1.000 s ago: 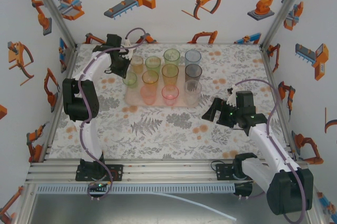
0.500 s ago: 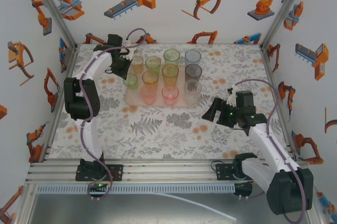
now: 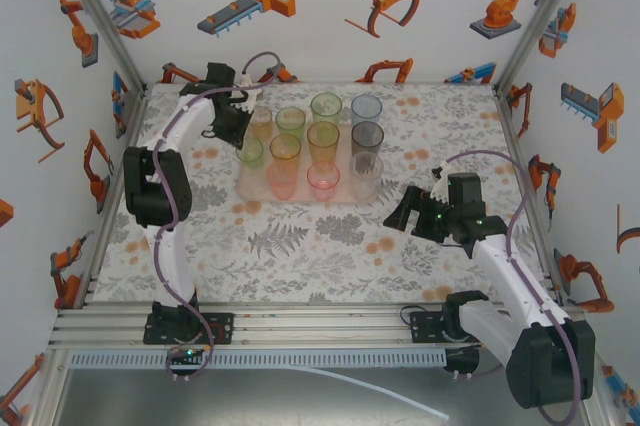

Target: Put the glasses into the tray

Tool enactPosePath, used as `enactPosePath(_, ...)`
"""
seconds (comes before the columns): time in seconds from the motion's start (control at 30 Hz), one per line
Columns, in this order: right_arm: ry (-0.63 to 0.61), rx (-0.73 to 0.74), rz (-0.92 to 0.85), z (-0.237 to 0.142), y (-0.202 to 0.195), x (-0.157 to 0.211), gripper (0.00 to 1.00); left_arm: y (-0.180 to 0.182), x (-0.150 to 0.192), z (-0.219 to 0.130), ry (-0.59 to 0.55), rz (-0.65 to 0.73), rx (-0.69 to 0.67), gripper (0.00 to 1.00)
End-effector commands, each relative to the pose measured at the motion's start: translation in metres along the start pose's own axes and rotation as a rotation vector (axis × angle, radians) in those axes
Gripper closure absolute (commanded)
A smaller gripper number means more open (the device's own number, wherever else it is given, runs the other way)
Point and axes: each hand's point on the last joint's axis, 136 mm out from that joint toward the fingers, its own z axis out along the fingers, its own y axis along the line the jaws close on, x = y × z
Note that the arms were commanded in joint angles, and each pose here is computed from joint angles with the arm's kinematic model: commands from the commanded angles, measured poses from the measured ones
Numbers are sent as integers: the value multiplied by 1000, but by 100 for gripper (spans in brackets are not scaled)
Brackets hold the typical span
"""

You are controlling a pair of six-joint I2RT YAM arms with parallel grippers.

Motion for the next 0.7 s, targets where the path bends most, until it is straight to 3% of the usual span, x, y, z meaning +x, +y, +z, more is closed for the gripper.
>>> enactPosePath(0.0,-16,13,-20,-3,-1,-3,15,-4,0,2,18,5,15,89)
enactPosePath(0.33,-19,13,-23,-4,-1,-2,15,-5,1,2,24,11,17,85)
enactPosePath(0.67,-20,14,-21,-4,-2,0,15,-5,-1,0,17,7,16,74)
